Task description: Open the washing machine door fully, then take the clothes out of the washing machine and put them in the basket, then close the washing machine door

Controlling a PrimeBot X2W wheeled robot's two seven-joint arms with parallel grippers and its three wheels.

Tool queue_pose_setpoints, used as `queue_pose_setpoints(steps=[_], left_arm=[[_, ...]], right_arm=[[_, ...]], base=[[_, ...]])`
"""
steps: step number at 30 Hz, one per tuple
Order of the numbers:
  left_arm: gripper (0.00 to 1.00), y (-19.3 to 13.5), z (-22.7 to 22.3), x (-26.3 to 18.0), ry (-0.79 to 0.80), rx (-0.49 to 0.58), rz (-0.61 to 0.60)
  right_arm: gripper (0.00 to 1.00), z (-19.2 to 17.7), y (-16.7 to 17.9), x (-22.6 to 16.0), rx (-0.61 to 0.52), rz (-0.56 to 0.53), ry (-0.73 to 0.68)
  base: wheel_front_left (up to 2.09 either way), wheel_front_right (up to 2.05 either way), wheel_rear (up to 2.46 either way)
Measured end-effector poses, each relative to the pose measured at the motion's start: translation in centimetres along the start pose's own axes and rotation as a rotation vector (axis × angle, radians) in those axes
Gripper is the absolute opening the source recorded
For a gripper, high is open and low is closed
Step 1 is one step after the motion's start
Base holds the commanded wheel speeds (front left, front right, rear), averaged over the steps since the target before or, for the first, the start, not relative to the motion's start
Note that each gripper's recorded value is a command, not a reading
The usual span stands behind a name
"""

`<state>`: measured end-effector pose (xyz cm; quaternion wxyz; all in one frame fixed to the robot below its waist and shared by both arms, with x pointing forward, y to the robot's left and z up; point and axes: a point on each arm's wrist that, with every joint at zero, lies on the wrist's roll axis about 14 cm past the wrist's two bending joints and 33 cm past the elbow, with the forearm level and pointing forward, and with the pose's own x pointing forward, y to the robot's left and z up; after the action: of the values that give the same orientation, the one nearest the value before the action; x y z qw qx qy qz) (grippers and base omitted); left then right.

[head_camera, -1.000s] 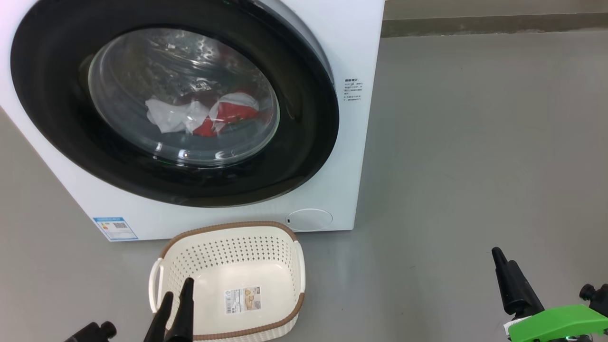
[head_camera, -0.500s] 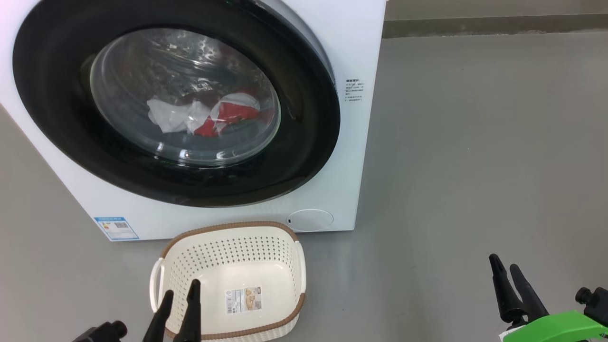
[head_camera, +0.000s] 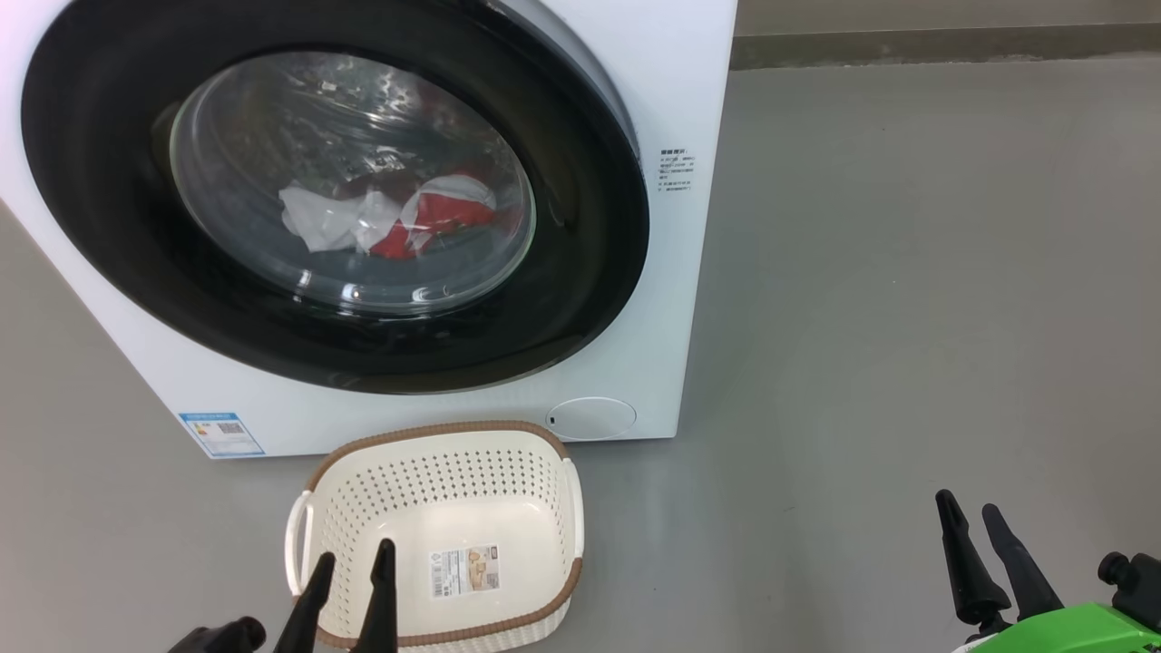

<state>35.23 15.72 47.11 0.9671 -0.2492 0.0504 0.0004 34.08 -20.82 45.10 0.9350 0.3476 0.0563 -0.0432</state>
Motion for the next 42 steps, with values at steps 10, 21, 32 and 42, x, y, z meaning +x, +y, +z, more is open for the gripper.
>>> queue_pose_setpoints(steps=[10, 21, 32, 42], left_arm=[[1.0, -0.3, 0.3, 0.0, -0.023, 0.104, -0.013], [1.0, -0.3, 0.2, 0.0, -0.035, 0.217, -0.021], [1.0, -0.5, -0.2, -0.2, -0.043, 0.333, -0.037], [1.0, -0.7, -0.7, -0.5, -0.038, 0.413, -0.059]], right_arm=[[1.0, 0.2, -0.1, -0.3, -0.069, 0.005, -0.016], [1.0, 0.5, -0.2, -0.5, -0.147, 0.01, -0.036], [1.0, 0.8, -0.6, -1.1, -0.231, 0.013, -0.048], [1.0, 0.9, -0.3, -1.2, -0.284, 0.029, -0.06]], base=[[0.0, 0.0, 0.0], [0.0, 0.0, 0.0], [0.0, 0.0, 0.0], [0.0, 0.0, 0.0]])
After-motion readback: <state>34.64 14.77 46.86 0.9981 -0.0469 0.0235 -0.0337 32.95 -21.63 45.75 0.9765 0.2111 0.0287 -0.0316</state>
